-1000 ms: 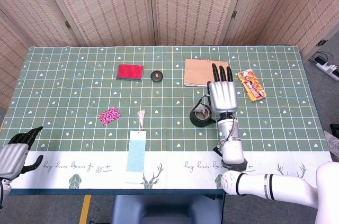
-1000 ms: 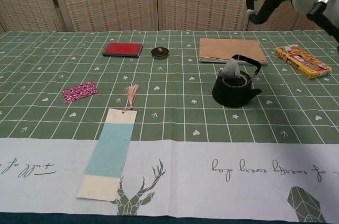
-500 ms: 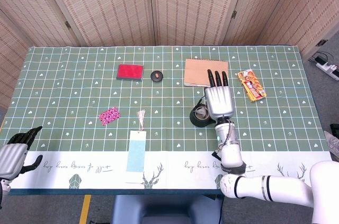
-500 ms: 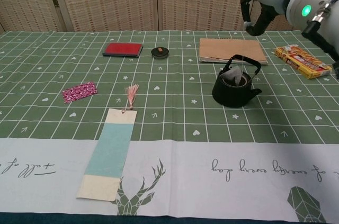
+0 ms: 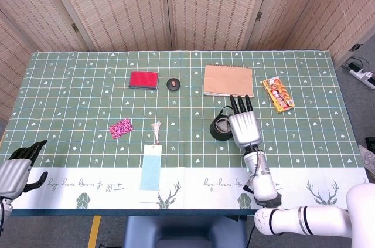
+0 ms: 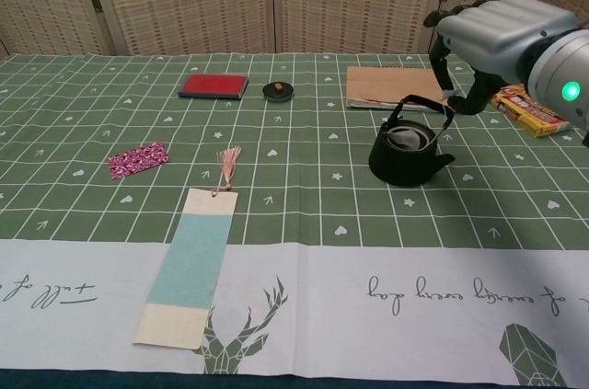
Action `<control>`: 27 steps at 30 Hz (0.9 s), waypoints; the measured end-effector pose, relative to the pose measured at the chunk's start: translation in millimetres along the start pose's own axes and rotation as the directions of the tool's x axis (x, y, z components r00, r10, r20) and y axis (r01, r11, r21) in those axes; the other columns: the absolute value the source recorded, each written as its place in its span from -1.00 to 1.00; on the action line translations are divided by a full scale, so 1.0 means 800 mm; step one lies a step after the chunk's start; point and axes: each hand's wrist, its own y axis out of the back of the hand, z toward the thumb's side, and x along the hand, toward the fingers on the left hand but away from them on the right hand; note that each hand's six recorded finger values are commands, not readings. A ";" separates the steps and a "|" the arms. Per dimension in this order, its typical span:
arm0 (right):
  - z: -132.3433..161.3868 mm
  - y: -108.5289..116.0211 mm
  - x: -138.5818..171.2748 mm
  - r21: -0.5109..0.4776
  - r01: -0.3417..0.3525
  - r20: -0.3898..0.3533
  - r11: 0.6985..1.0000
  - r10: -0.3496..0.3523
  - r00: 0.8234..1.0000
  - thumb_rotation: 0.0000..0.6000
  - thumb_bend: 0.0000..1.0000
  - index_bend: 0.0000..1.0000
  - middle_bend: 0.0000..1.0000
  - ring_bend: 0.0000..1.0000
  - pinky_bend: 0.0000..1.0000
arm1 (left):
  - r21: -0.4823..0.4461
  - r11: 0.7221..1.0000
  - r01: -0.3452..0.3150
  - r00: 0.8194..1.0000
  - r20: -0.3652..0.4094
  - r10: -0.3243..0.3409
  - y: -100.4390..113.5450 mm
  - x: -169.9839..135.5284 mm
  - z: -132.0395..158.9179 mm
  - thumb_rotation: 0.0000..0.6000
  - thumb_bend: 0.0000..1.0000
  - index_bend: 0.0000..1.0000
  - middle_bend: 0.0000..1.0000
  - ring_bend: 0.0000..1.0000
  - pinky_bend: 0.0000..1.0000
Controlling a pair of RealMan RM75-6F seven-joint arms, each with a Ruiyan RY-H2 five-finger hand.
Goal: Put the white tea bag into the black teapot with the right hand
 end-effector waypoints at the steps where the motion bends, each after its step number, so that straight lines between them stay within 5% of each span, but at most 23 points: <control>1: 0.002 -0.004 0.001 0.009 -0.007 -0.007 1.000 0.007 1.000 1.00 -0.15 0.31 -0.85 -1.00 -1.00 | -0.001 1.000 0.000 1.000 0.000 0.000 0.000 0.000 0.000 1.00 -0.25 -1.00 -0.82 -0.70 -0.71; 13: 0.032 -0.021 0.018 0.032 -0.054 -0.123 0.998 0.058 0.991 1.00 -0.16 0.27 -0.86 -1.00 -1.00 | -0.010 1.000 0.005 1.000 -0.003 -0.005 0.001 -0.001 -0.001 1.00 -0.25 -1.00 -0.79 -0.68 -0.71; 22: 0.029 -0.035 0.030 0.012 -0.169 -0.138 0.985 0.169 0.976 1.00 -0.15 -0.84 -1.00 -1.00 -1.00 | -0.011 1.000 0.005 1.000 -0.009 -0.005 0.001 0.000 -0.002 1.00 -0.24 -1.00 -0.79 -0.67 -0.71; 27: 0.028 -0.033 0.035 0.002 -0.213 -0.156 0.977 0.210 0.965 1.00 -0.15 -1.00 -1.00 -1.00 -1.00 | -0.009 1.000 0.005 1.000 -0.013 -0.005 0.001 0.000 -0.003 1.00 -0.24 -1.00 -0.79 -0.67 -0.71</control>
